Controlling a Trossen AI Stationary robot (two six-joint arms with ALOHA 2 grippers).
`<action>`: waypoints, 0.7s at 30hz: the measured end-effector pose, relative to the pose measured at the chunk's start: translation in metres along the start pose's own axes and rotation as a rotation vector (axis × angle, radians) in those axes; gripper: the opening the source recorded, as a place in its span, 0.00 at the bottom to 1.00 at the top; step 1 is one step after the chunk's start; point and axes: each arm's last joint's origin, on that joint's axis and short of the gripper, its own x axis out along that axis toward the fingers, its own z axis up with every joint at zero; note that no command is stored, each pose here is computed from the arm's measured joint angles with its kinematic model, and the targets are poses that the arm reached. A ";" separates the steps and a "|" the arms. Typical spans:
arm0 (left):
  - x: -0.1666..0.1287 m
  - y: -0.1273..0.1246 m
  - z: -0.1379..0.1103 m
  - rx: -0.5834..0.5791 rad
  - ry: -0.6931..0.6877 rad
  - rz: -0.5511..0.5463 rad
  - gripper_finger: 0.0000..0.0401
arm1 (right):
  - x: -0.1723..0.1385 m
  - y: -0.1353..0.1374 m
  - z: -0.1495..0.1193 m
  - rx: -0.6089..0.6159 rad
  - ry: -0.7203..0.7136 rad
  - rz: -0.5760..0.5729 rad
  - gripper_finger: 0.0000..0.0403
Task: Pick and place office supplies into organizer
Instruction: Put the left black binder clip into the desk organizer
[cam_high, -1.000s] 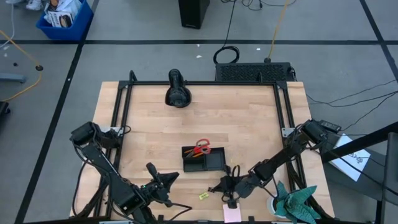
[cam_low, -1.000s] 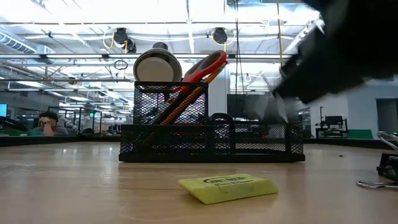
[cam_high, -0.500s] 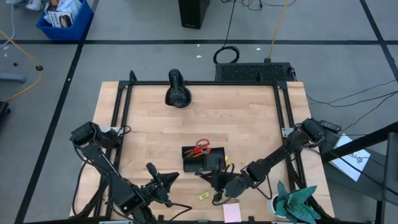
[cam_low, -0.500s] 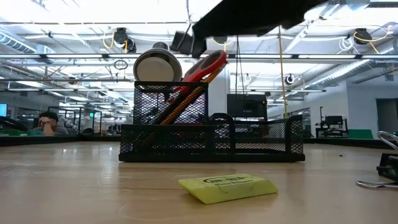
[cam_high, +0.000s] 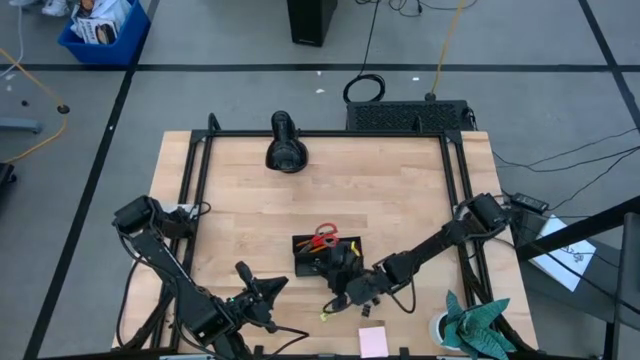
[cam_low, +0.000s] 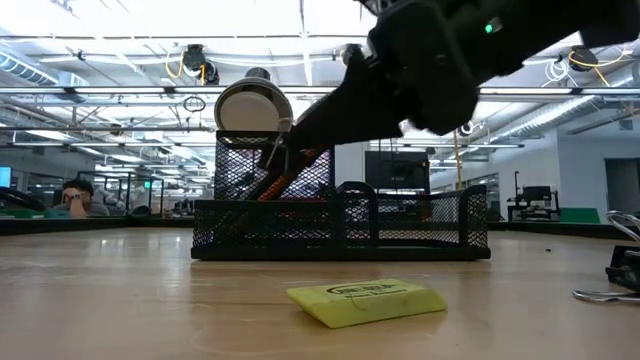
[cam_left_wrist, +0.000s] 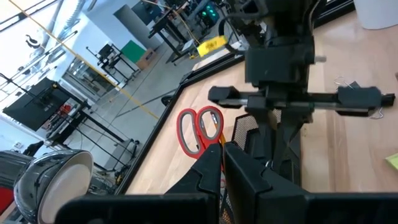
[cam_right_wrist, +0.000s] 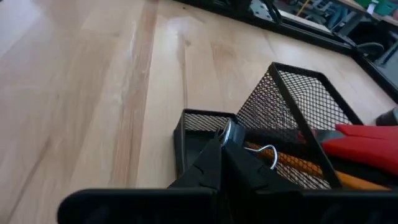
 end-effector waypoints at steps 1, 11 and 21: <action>0.000 0.000 0.000 0.001 0.000 0.000 0.06 | 0.003 -0.001 -0.001 0.007 0.002 0.000 0.00; 0.000 0.000 0.000 0.002 0.000 0.000 0.06 | 0.015 -0.011 -0.007 0.056 0.036 0.009 0.00; 0.000 0.000 0.000 0.001 0.000 0.000 0.06 | 0.014 -0.011 -0.011 0.042 0.077 0.030 0.03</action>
